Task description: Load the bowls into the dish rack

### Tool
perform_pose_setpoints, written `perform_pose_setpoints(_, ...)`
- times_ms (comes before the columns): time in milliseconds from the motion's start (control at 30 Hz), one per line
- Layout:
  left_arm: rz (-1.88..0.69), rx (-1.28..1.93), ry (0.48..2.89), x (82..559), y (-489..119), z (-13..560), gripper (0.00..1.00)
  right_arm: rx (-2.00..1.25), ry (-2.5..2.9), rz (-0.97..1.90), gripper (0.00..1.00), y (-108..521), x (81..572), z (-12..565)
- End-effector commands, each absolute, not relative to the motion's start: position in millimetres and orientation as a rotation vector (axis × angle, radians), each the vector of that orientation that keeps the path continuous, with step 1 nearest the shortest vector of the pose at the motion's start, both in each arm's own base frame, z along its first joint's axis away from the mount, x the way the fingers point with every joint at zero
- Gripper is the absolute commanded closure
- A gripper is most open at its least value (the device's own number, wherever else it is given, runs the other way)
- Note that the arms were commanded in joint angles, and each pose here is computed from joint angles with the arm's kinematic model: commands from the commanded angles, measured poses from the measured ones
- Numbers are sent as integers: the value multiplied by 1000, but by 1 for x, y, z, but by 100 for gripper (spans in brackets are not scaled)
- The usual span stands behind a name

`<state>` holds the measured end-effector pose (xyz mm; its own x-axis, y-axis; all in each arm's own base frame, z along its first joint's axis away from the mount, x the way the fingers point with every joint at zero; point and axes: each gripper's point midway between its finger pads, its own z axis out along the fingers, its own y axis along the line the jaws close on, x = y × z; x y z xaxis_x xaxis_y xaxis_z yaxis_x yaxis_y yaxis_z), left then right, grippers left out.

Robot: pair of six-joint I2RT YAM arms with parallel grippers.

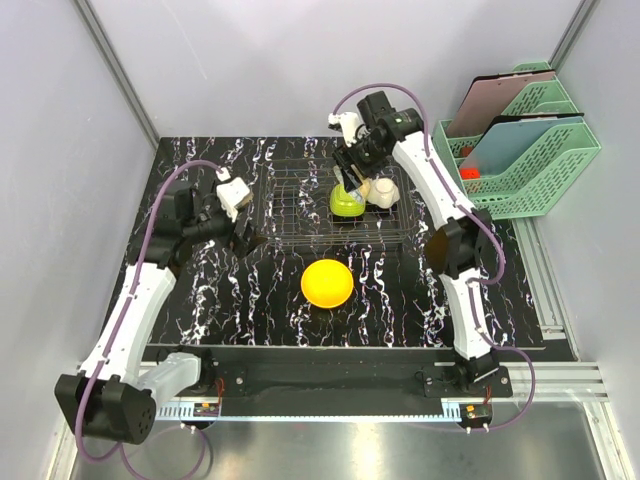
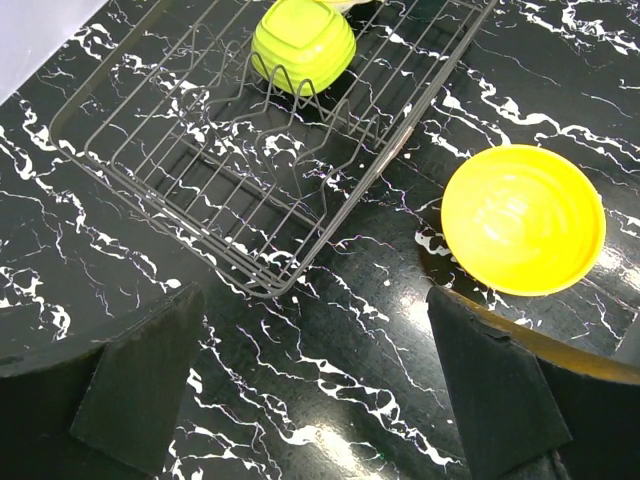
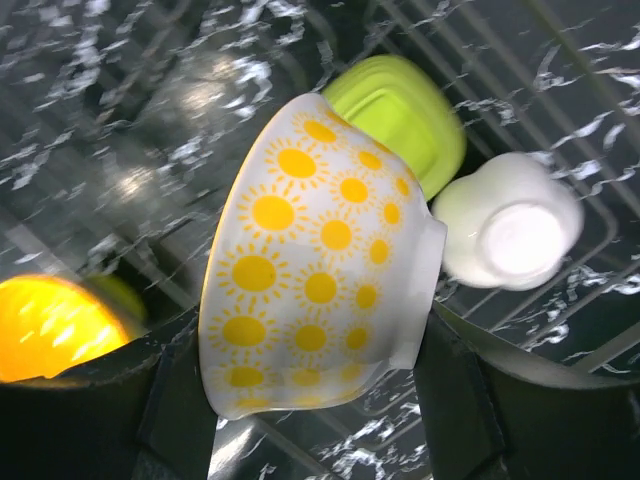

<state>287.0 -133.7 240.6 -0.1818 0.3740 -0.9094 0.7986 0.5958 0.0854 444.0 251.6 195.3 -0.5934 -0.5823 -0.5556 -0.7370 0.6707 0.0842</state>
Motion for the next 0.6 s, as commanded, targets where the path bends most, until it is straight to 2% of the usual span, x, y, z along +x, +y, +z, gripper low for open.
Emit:
perform_pose_setpoints(0, -512, 973, 1784, 283, -133, 235, 1, -984, 2235, 174, 100, 261, 490, 206)
perform_pose_setpoints(200, -539, 975, 1812, 277, -133, 220, 1, -1035, 2112, 13, 100, 283, 516, 200)
perform_pose_setpoints(567, -548, 930, 1869, 278, -123, 202, 1, -1201, 1981, -122, 100, 319, 523, 183)
